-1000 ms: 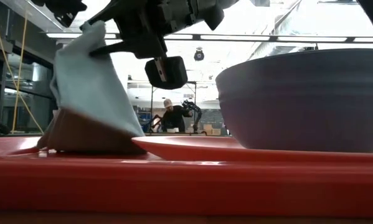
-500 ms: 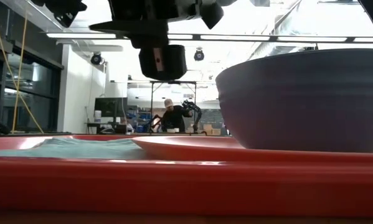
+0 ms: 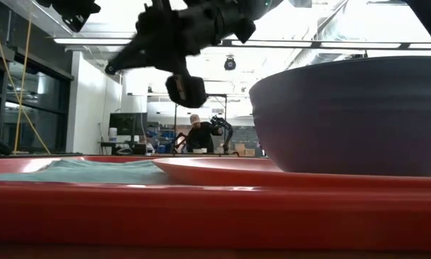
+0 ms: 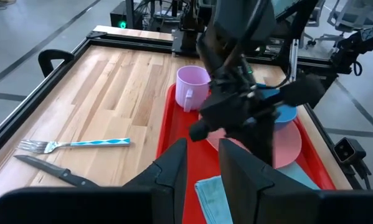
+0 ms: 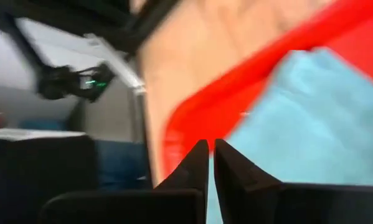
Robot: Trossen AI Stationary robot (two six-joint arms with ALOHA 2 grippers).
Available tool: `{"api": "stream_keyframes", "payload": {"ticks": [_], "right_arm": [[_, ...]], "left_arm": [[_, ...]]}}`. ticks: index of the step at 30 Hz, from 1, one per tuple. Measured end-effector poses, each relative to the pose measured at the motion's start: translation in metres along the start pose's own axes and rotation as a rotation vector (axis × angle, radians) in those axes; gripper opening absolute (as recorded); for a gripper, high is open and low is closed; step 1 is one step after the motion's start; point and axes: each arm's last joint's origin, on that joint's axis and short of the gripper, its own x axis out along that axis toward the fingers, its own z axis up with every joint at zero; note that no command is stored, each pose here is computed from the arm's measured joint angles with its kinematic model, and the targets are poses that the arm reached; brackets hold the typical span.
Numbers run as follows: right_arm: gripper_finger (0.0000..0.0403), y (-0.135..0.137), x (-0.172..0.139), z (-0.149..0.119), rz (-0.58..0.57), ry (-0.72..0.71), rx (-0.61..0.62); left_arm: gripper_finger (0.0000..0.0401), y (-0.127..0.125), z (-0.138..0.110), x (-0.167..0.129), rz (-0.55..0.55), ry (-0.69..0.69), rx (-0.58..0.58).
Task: Set up tray
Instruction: Put the blue napkin to the left of the pink plate on the red tray
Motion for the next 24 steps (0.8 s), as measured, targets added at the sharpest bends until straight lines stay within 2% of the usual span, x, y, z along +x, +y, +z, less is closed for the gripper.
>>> {"api": "stream_keyframes", "payload": {"ticks": [3, 5, 7, 13, 16, 19, 24], "right_arm": [[0.0001, -0.005, -0.005, 0.003, -0.101, 0.005, -0.064], [0.0001, 0.0, -0.011, 0.008, -0.168, 0.002, -0.23], [0.0, 0.013, -0.016, 0.012, -0.255, 0.002, -0.387], [0.0, 0.048, -0.052, 0.029, -0.501, 0.023, -0.579], [0.0, 0.066, -0.075, 0.039, -0.565, 0.014, -0.589], [0.0, 0.08, -0.098, 0.04, -0.657, 0.018, -0.538], [0.0, 0.093, -0.14, 0.033, -0.904, -0.035, -0.453]], "left_arm": [[0.0124, 0.0, 0.0, 0.0, 0.0, 0.0, 0.001], [0.0124, 0.0, 0.0, 0.0, 0.0, 0.0, 0.001], [0.0124, 0.0, 0.0, 0.0, 0.0, 0.0, 0.001], [0.0124, 0.0, 0.0, 0.0, 0.0, 0.0, 0.0], [0.0124, 0.0, 0.0, 0.0, 0.0, 0.0, 0.005], [0.0124, 0.0, -0.003, 0.001, 0.0, 0.032, 0.0], [0.0124, 0.002, -0.018, 0.011, -0.009, 0.245, -0.003]]}}
